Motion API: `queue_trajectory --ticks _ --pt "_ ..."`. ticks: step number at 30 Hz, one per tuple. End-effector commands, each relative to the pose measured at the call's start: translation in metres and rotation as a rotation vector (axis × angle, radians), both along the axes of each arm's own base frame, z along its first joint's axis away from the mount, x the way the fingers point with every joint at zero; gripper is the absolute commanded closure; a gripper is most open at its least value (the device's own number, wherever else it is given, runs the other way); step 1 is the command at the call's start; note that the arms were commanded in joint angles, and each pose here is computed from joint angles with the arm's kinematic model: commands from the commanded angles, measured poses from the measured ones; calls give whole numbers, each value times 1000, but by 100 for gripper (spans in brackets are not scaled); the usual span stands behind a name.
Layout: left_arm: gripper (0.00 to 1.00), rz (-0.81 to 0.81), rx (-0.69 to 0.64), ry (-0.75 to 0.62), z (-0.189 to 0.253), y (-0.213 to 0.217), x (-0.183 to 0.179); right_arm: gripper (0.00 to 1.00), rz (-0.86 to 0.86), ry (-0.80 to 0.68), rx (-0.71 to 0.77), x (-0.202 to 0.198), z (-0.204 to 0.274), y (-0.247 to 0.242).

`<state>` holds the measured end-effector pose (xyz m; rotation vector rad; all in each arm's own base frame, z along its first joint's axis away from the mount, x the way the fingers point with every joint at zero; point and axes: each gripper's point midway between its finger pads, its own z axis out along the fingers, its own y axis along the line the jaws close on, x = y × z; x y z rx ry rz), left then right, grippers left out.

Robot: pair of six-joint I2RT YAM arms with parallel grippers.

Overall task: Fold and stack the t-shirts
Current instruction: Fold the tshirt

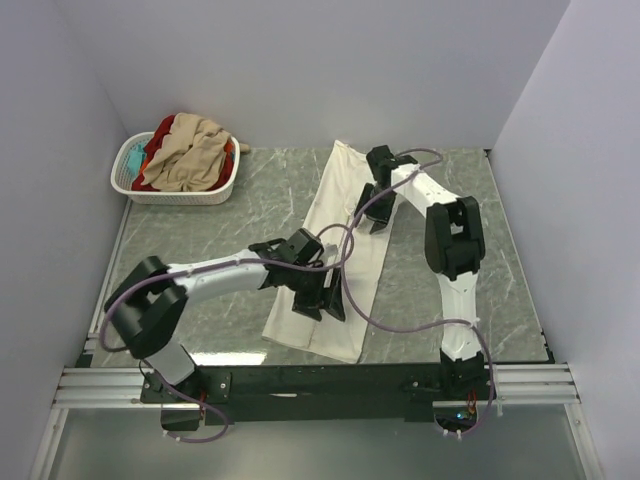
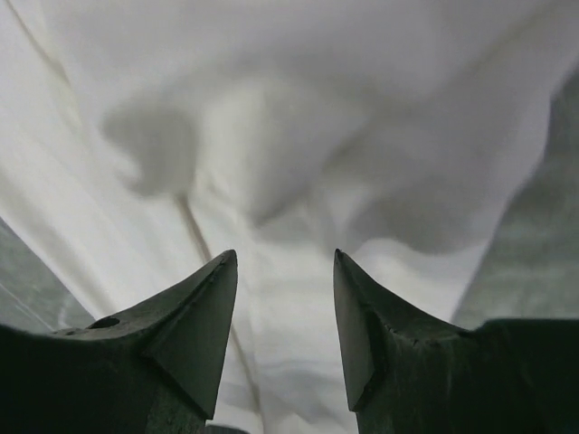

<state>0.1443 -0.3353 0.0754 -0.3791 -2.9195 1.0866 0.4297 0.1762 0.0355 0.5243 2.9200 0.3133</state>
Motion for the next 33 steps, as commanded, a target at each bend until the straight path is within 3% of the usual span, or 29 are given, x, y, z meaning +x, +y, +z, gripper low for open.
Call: queue_trajectory --ticks 1,8,13,20,27,33 --pt "22 18 -60 -173 54 4 14 46 17 -166 -12 -5 68 -4" --pt "21 165 121 -288 45 74 22 46 28 -221 -21 -82 106 -4" --pt "20 298 167 -282 32 121 21 46 82 -168 29 -184 77 21" --pt "21 369 215 -240 10 150 24 46 113 -76 91 -283 47 50" --pt "29 390 284 -210 -8 156 30 47 142 21 67 -340 21 62" --pt "39 417 284 -212 -10 158 31 51 156 77 20 -364 6 62"
